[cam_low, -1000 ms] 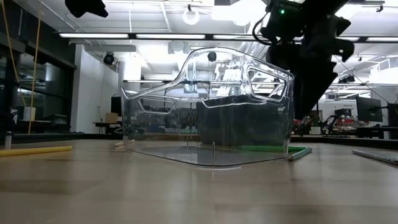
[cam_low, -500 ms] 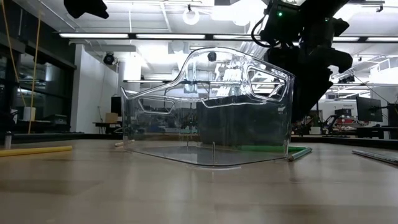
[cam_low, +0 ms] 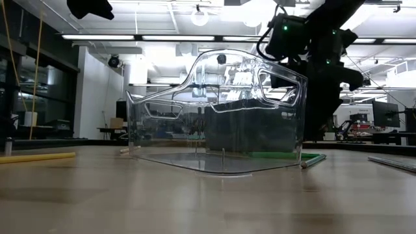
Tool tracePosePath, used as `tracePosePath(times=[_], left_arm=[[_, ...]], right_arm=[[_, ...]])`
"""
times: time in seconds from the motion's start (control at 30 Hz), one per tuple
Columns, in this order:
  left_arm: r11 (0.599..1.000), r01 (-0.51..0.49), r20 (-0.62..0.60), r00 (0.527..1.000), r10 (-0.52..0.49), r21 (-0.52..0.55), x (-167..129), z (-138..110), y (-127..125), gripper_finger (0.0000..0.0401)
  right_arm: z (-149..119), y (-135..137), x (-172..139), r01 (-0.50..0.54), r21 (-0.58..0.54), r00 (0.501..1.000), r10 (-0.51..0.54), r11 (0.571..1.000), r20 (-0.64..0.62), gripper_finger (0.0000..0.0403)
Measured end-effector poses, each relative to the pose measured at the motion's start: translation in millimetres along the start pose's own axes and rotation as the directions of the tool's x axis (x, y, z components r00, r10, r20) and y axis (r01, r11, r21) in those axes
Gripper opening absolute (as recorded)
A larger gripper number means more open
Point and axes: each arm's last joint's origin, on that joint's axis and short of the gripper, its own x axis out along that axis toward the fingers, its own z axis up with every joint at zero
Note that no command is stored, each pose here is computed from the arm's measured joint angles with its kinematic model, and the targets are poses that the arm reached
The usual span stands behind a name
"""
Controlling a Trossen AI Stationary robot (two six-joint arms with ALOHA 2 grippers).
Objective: Sort pens & pencils
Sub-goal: Adjust the blue bin
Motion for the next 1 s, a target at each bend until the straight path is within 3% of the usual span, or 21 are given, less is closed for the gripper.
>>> tracePosePath(times=[0.43,1.0], left_arm=[[1.0,0.003,-0.001,1.0,-0.003,0.004,0,0,0,0.011],[0.998,0.0,-0.009,1.0,0.0,0.056,0,-1,0,0.011]], right_arm=[[9,1,-4,-0.021,0.042,0.998,0.018,0.999,0.054,0.0114],[49,14,-68,0.003,0.023,0.997,-0.005,1.0,0.083,0.0114]])
